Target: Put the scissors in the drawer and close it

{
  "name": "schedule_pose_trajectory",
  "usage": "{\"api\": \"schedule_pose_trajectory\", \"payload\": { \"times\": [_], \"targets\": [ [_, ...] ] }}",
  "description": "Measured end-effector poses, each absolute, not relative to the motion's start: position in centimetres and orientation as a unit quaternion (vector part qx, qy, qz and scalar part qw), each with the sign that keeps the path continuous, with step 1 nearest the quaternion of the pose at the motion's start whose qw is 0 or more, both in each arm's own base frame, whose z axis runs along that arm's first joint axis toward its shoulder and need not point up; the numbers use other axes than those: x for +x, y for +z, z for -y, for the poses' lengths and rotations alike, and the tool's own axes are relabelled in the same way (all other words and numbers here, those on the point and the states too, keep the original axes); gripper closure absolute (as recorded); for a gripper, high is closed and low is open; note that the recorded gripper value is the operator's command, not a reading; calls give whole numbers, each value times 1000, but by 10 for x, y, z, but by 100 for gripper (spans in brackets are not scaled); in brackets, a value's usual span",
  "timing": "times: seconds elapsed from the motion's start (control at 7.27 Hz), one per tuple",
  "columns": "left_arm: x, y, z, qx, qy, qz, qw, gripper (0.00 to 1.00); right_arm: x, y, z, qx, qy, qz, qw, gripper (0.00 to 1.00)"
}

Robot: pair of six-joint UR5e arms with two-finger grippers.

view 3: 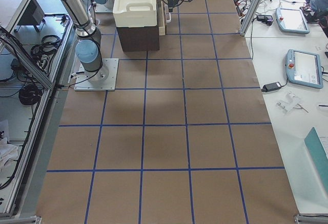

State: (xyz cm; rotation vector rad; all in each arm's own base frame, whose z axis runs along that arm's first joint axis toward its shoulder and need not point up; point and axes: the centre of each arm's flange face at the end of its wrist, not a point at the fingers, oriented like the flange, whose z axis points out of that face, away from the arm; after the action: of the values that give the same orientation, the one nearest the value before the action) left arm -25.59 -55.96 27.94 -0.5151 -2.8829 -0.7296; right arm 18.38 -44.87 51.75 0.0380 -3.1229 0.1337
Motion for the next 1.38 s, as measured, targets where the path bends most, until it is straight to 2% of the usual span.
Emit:
{"api": "schedule_pose_trajectory", "payload": {
  "times": [1.38],
  "targets": [
    [-249,269,526,-168,-274,945,57,0,183,517,449,13,43,999,8,0]
  ]
}}
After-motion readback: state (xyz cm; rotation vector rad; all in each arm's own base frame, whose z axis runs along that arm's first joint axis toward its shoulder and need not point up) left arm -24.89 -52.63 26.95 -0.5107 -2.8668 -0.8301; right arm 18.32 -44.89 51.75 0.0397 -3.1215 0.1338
